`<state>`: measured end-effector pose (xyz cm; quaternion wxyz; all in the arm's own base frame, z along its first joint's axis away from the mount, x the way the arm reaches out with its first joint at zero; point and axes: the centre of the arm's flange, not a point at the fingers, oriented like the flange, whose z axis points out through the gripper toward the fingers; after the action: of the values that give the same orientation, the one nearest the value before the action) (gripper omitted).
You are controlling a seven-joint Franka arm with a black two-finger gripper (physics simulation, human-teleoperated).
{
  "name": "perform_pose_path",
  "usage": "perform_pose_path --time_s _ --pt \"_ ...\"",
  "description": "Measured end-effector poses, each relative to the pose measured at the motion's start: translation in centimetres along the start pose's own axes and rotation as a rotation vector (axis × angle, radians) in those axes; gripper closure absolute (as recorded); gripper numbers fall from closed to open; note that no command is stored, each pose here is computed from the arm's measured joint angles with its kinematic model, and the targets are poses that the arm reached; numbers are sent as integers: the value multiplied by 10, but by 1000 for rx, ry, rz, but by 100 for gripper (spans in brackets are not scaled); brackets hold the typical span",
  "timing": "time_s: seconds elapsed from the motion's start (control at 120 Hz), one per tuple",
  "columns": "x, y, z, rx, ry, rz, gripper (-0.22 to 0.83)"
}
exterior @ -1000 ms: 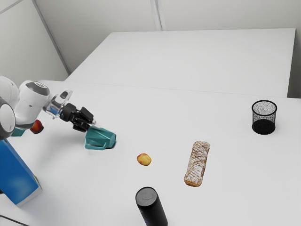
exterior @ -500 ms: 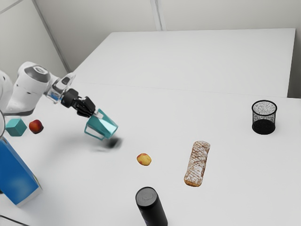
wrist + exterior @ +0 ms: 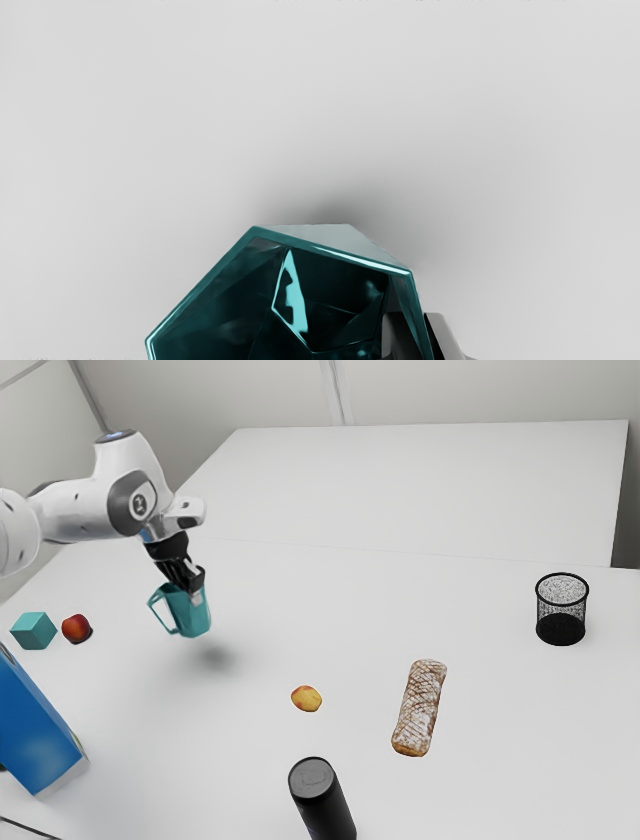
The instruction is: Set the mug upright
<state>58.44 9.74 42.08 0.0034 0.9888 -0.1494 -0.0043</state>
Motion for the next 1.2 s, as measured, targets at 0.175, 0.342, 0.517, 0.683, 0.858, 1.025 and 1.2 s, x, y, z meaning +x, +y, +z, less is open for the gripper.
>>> perform_pose_path --time_s 0.175,0.342,0.517,0.683,0.858,1.025,1.2 --pt "-5 7 25 57 43 -74 79" --pt "-10 14 49 71 76 -139 79" --pt "-11 20 61 74 96 -194 78" --pt "-12 20 61 69 113 -237 44" --pt "-10 23 30 77 157 -262 19" --pt "20 22 -55 67 215 -279 9" --pt "45 28 -142 48 212 -273 4"
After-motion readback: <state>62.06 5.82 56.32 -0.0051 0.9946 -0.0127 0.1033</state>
